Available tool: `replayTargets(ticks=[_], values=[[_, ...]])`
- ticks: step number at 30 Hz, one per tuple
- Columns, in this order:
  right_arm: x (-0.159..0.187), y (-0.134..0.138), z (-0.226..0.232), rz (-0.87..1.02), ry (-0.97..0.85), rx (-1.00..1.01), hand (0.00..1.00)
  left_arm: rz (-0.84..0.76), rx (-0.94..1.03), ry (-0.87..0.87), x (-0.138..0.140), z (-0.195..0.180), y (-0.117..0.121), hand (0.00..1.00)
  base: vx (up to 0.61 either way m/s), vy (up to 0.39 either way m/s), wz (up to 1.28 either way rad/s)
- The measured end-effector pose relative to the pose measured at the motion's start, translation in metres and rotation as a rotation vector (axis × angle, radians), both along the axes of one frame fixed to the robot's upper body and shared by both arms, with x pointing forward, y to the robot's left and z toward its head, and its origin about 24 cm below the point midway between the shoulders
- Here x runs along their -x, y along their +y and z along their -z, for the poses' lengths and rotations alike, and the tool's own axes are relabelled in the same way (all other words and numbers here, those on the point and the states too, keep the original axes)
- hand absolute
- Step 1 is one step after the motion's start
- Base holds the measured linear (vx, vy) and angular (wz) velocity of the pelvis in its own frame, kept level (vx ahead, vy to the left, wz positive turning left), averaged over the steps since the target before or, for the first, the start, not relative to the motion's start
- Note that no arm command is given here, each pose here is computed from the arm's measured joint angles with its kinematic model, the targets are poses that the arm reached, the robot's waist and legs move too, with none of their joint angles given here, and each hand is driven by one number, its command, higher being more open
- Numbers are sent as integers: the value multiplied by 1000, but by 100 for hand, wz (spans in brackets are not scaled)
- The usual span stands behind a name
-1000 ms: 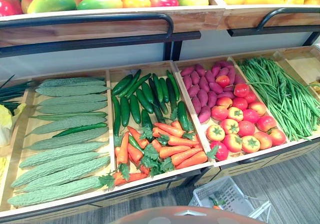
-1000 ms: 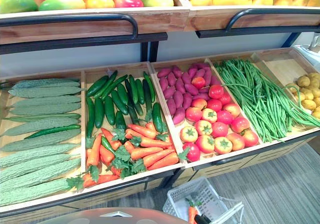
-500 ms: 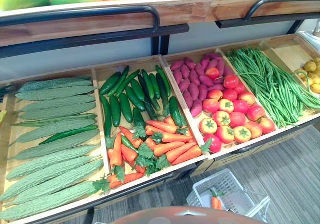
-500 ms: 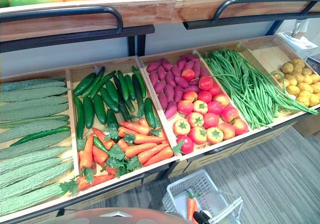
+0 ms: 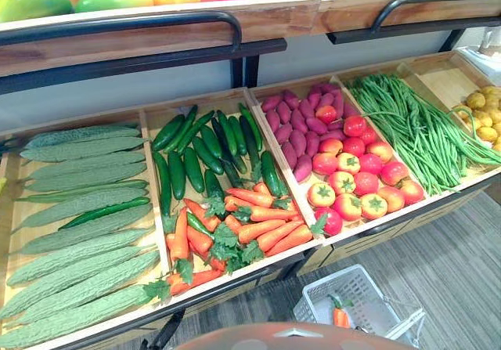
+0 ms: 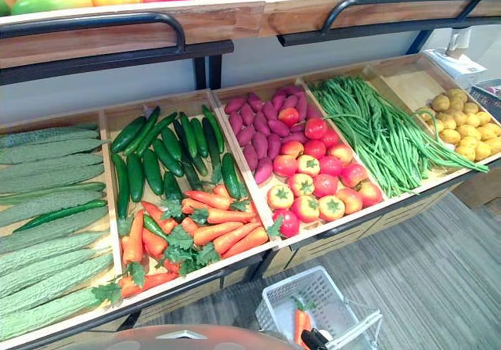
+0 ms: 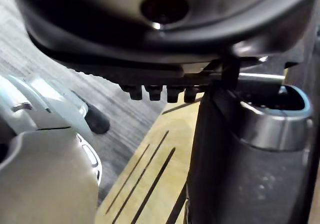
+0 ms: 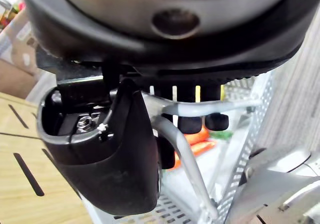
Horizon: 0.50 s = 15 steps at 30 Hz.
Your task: Pick vegetable in the basket
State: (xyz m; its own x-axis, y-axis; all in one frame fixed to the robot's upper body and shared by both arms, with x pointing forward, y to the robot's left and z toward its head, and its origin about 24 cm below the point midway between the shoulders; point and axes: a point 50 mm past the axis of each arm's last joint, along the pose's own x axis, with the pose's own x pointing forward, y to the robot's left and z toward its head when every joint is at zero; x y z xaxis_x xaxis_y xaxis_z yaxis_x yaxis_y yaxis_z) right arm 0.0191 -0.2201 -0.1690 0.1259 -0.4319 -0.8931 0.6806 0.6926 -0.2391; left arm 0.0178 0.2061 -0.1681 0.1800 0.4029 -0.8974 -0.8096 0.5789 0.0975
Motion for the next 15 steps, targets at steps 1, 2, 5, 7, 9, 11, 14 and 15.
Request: replayTargets(ticks=[1, 2, 5, 7, 9, 11, 14, 15], values=[[0, 0, 0, -3, -3, -1, 0, 43, 2, 1, 0, 0, 0, 100, -30, -4, -29], [0, -2, 0, -7, -8, -3, 0, 94, 11, 12, 0, 1, 0, 100, -33, 3, -25], [0, -3, -1, -11, -13, -5, 0, 142, 25, 15, 0, 1, -1, 100, -32, -9, -18], [-1, -4, -1, -11, -16, -4, 0, 182, 30, 24, -2, 2, 0, 100, -47, -14, -17], [0, -4, -1, -10, -17, -7, 0, 197, 34, 26, -1, 2, 0, 100, -50, -20, -11], [1, -4, -1, -11, -18, -10, 0, 199, 38, 32, 1, 2, 0, 100, -63, -16, -9], [1, -4, -1, -11, -21, -11, 0, 199, 38, 36, 2, 2, 0, 100, -54, -20, -16], [1, -4, -1, -11, -22, -11, 0, 199, 38, 37, 3, 2, 1, 100, -48, -39, -21]])
